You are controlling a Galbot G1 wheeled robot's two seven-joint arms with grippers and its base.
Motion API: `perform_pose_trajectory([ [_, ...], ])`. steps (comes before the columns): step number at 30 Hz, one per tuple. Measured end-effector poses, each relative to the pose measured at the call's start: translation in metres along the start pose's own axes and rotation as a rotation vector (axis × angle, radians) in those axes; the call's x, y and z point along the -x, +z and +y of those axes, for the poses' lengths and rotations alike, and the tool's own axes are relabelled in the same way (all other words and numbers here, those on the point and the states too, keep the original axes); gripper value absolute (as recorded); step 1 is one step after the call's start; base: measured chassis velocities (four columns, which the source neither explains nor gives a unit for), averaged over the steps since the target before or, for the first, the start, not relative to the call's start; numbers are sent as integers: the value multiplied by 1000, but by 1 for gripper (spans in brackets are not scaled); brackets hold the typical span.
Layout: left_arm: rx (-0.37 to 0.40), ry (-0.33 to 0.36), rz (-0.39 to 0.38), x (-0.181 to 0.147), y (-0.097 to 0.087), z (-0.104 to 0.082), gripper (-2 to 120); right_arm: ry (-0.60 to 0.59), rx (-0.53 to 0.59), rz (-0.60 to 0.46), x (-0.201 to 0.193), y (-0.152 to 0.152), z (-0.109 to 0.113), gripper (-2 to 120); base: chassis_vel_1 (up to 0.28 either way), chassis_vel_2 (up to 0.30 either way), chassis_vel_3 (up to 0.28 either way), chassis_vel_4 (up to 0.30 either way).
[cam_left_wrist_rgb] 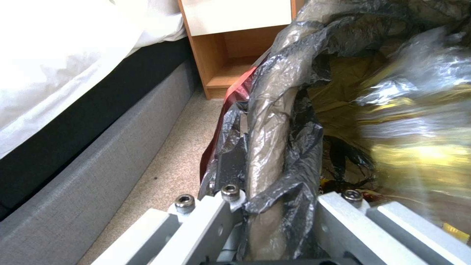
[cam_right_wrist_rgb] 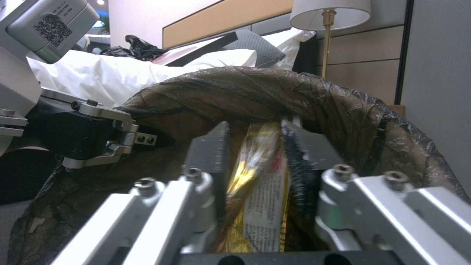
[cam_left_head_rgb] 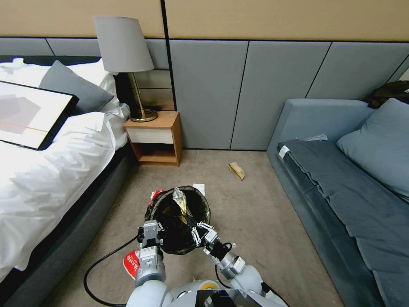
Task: Pick up the trash bin, then pick up the garbage from the floor and place it into the trash bin.
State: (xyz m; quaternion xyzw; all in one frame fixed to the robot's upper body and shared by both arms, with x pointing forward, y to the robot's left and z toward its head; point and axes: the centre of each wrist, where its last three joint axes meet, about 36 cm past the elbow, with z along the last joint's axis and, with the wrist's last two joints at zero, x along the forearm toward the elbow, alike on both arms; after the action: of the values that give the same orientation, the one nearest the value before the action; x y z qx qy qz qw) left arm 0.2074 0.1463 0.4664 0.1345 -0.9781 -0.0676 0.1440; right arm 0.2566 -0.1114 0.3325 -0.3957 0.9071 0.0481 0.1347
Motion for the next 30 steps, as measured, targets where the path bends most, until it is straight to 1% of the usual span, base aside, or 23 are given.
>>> perform_pose_trajectory([
  [1, 0, 0, 0, 0, 0, 0, 1, 0, 0, 0, 0, 0, 0, 39, 0, 0, 0, 0],
  [4, 0, 0, 0, 0, 0, 0, 1, 0, -2, 1, 0, 0, 0, 53, 0, 0, 0, 0],
  [5, 0, 0, 0, 0, 0, 0, 1, 0, -2, 1, 0, 0, 0, 53, 0, 0, 0, 0],
  [6, 1, 0, 0, 0, 0, 0, 1, 1, -2, 2, 0, 0, 0, 59, 0, 0, 0, 0],
  [7, 1, 0, -1, 0, 0, 0, 1, 1, -2, 2, 0, 0, 0, 61, 0, 0, 0, 0],
  [9, 1, 0, -2, 0, 0, 1, 1, 2, -3, 3, -1, -2, 0, 72, 0, 0, 0, 0],
  [10, 1, 0, -2, 0, 0, 1, 1, 2, -3, 3, -1, -2, 0, 72, 0, 0, 0, 0],
  [11, 2, 1, -3, 0, 0, 1, 1, 2, -4, 3, -2, -3, 0, 78, 0, 0, 0, 0],
  [12, 2, 1, -3, 0, 0, 1, 1, 1, -4, 4, -2, -3, 0, 80, 0, 0, 0, 0],
  [13, 2, 1, -3, 0, 0, 1, 1, 1, -4, 4, -2, -3, 0, 80, 0, 0, 0, 0],
  [14, 2, 1, -3, 0, 0, 1, 1, 1, -4, 6, -2, -4, 0, 88, 0, 0, 0, 0],
  [16, 4, 3, -3, 0, 0, 1, 1, 2, -5, 7, -3, -5, -1, 96, 0, 0, 0, 0],
  [17, 4, 3, -3, 0, 0, 1, 1, 2, -5, 7, -3, -5, -1, 96, 0, 0, 0, 0],
  [20, 15, 6, -5, 1, 0, 5, 1, 10, -10, -1, -3, -9, -3, 107, 0, 0, 0, 0],
  [21, 15, 6, -5, 1, 0, 5, 1, 10, -10, -1, -3, -9, -3, 107, 0, 0, 0, 0],
  [23, 23, 10, -7, 3, -1, 9, 1, 24, -24, -30, 1, -19, -6, 111, 0, 0, 0, 0],
  [24, 26, 17, -6, 4, -2, 12, 1, 49, -43, -62, 5, -32, -10, 112, 0, 0, 0, 0],
  [25, 26, 17, -6, 4, -2, 12, 1, 49, -43, -62, 5, -32, -10, 112, 0, 0, 0, 0],
  [28, 47, 32, -17, 8, -4, 19, 1, 158, -76, -142, 16, -75, -17, 114, 0, 0, 0, 0],
  [29, 47, 32, -17, 8, -4, 19, 1, 158, -76, -142, 16, -75, -17, 114, 0, 0, 0, 0],
  [30, 53, 38, -19, 9, -4, 20, 1, 209, -88, -167, 18, -89, -20, 114, 0, 0, 0, 0],
])
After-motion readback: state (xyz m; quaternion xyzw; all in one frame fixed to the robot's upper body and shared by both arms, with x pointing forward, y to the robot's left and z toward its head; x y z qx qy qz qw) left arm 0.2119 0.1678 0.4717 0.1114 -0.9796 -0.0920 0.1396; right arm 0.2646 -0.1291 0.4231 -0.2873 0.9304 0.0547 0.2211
